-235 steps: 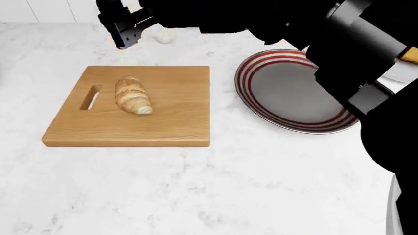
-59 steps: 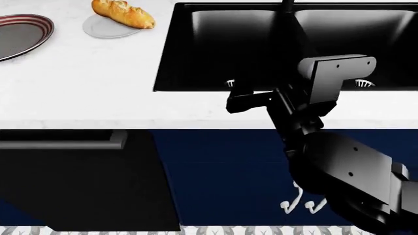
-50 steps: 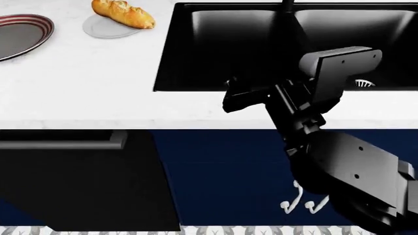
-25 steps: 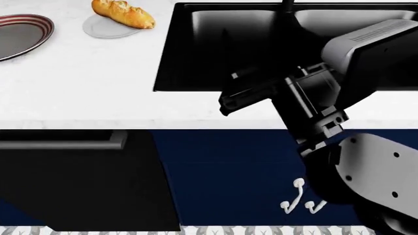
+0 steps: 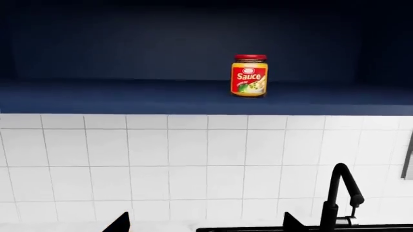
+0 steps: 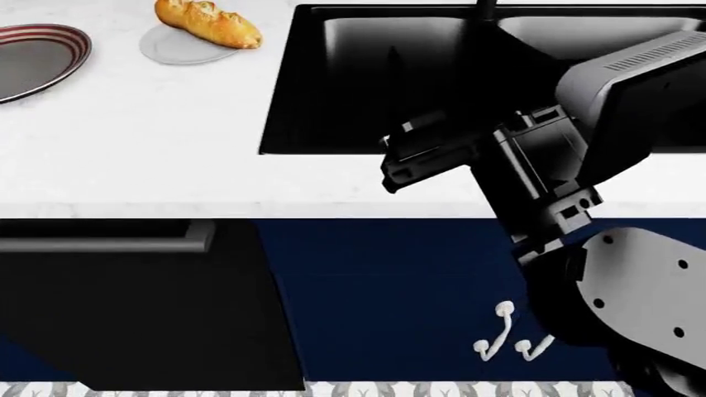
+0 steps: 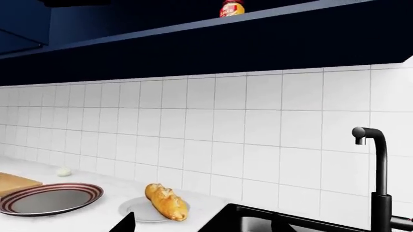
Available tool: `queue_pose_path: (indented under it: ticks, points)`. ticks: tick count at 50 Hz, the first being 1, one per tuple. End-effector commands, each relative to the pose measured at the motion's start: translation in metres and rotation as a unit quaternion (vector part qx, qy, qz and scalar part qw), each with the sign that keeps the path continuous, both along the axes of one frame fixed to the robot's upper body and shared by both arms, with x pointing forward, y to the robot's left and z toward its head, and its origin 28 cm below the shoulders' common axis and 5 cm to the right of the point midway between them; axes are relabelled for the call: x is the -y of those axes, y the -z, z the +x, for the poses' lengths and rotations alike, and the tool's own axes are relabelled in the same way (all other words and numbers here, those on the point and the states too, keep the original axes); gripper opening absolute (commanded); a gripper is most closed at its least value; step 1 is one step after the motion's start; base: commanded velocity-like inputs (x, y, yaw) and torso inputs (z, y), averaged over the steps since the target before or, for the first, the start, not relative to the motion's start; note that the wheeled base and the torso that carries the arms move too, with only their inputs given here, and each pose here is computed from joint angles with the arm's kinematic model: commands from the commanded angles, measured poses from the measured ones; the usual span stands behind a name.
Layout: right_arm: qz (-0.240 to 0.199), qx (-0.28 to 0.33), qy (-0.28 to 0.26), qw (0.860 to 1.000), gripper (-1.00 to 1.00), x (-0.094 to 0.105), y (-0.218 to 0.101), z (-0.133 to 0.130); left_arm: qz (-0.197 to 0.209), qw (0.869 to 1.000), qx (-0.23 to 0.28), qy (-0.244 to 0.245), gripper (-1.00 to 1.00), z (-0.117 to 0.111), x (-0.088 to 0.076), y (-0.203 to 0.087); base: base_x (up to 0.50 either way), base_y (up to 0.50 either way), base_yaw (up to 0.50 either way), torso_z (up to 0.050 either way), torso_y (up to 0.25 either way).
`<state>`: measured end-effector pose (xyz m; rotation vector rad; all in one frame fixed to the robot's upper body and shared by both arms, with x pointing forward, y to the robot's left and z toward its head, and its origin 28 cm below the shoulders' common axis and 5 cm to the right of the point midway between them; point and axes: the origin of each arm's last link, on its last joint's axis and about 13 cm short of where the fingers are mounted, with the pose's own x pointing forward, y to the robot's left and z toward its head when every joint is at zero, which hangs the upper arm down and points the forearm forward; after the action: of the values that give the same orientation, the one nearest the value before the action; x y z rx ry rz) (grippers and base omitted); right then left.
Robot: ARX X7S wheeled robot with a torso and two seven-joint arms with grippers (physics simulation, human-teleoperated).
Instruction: From the different types of pastries on the counter, select a croissant and place it on the cutting board. Then retrieve a jar of jam from the cabinet and place it alongside the croissant on the cutting board.
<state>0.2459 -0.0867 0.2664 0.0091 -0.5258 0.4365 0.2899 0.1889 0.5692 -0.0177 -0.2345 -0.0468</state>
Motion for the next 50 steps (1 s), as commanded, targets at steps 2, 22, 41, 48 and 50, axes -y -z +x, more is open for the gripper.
queue_pose_path:
  ticks: [2,22,41,48,50]
  points:
    - [0.001,0.003,0.012,1.000,1.00,0.002,-0.001,-0.001,-0.014,0.999,0.025,0.029,1.00,0.002,0.002,-0.003,0.00,0.00,0.00,0.000,0.000]
    - [-0.001,-0.001,0.011,1.000,1.00,0.004,0.000,-0.002,0.007,0.996,0.076,0.047,1.00,0.005,0.001,-0.008,0.00,0.00,0.00,0.034,0.000]
    - [-0.001,-0.003,0.010,1.000,1.00,0.004,0.001,0.001,-0.017,0.996,0.070,0.059,1.00,0.005,0.002,-0.008,0.10,0.00,0.00,0.050,0.000]
    - [0.024,-0.013,0.002,1.000,1.00,0.004,0.007,0.006,-0.020,0.995,0.070,0.061,1.00,0.005,0.002,-0.008,0.12,0.00,0.00,0.050,0.000]
    - [0.060,-0.021,-0.010,0.998,1.00,0.005,0.015,0.016,-0.021,0.995,0.070,0.064,1.00,0.005,0.002,-0.008,0.12,0.00,0.00,0.050,0.000]
